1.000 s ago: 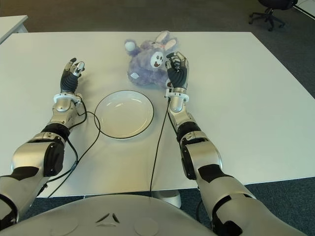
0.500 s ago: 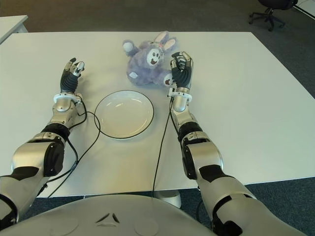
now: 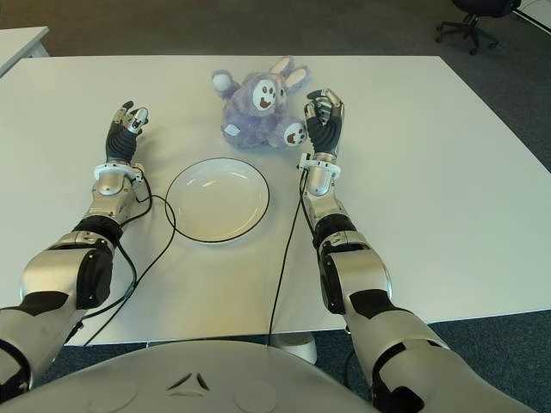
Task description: Put the doll into the plate.
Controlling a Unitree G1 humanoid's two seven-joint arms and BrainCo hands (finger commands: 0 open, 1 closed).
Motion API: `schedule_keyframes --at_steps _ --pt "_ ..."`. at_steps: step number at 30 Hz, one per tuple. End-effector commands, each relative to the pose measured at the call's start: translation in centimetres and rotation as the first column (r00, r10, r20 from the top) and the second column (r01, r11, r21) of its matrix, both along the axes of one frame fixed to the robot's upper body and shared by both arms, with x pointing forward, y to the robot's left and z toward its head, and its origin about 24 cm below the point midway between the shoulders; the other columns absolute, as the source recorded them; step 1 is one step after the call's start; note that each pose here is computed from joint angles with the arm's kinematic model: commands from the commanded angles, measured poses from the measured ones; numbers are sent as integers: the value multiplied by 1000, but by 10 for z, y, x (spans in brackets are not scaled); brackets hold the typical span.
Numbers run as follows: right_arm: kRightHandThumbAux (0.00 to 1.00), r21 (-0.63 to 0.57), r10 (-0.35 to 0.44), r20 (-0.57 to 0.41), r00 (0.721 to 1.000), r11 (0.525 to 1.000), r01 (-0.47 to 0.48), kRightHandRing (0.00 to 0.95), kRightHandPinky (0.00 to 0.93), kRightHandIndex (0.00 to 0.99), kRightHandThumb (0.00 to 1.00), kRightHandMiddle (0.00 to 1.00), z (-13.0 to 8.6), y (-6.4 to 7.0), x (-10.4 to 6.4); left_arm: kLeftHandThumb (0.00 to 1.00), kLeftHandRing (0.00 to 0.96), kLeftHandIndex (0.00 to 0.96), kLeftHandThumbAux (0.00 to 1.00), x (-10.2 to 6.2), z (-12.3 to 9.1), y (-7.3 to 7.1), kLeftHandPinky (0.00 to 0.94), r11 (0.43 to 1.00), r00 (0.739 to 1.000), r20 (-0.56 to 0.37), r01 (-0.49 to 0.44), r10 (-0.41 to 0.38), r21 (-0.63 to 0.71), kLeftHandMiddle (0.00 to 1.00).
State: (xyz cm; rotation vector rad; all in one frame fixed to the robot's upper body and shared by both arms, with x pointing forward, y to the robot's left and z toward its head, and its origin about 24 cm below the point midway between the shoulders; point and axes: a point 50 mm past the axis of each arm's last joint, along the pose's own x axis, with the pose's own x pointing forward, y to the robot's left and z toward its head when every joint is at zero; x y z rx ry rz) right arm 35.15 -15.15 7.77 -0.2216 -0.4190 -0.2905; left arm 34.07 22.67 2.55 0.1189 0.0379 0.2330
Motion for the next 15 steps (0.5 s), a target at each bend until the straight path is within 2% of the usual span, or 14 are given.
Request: schedule_keyframes --at_steps 1,15 --pt "704 -13 -63 -235 970 998 62 797 807 438 719 775 -70 -24 -41 0 177 0 383 -25 -42 -5 63 1000 985 -173 -11 6 -28 168" --pt "703 -28 -87 -216 973 996 83 802 811 439 716 786 -69 -30 -44 0 168 0 362 -25 -42 -6 63 1000 985 -172 -7 3 -25 164"
